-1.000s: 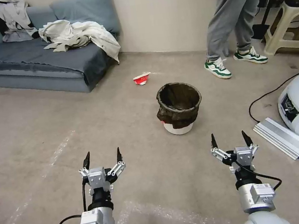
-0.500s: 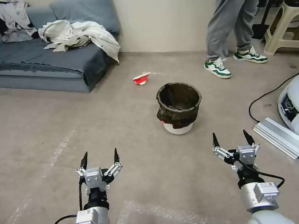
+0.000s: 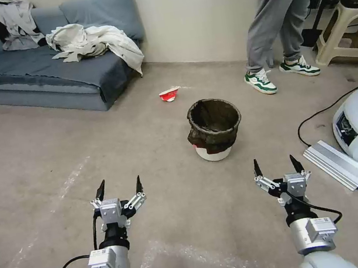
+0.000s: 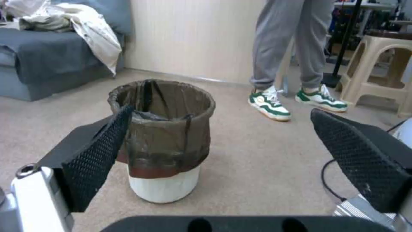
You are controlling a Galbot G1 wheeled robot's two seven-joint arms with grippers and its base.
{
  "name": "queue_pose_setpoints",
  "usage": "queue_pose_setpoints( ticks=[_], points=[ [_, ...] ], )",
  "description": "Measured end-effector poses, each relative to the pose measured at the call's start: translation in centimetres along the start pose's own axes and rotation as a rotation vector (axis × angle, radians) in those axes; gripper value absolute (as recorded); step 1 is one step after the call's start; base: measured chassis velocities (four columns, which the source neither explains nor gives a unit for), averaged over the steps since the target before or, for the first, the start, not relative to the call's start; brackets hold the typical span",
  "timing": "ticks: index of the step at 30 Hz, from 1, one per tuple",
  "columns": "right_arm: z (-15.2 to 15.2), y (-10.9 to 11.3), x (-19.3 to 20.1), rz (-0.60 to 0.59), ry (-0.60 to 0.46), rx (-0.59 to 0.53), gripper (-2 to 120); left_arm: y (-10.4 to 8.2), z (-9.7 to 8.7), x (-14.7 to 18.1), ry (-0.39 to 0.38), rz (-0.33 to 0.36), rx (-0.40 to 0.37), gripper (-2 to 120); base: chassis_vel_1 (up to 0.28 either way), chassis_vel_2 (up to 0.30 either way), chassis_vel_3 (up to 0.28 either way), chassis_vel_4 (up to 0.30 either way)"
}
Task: Pick up the trash can from the floor.
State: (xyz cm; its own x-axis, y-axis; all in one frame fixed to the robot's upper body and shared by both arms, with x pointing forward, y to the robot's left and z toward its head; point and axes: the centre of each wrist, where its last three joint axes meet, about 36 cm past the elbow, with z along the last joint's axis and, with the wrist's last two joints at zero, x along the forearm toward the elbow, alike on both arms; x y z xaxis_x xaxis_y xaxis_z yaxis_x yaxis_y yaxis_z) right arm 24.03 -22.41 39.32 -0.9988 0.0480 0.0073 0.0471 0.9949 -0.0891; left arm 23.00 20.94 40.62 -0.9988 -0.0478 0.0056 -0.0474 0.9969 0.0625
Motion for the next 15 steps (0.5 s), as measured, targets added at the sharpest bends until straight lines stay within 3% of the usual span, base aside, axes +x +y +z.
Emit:
queue_pose_setpoints(
  ticks=[5, 15],
  points=[
    [0.0, -0.06, 0.0, 0.002, 0.0, 0.002, 100, -0.15, -0.15, 0.0, 0.015, 0.007, -0.046, 100, 0.0, 0.0, 0.0, 0.0],
    [0.02, -0.12, -0.06, 0.007, -0.001, 0.003, 100, -0.17, -0.25, -0.06, 0.016, 0.007, -0.05, 100, 0.0, 0.0, 0.0, 0.0]
  ],
)
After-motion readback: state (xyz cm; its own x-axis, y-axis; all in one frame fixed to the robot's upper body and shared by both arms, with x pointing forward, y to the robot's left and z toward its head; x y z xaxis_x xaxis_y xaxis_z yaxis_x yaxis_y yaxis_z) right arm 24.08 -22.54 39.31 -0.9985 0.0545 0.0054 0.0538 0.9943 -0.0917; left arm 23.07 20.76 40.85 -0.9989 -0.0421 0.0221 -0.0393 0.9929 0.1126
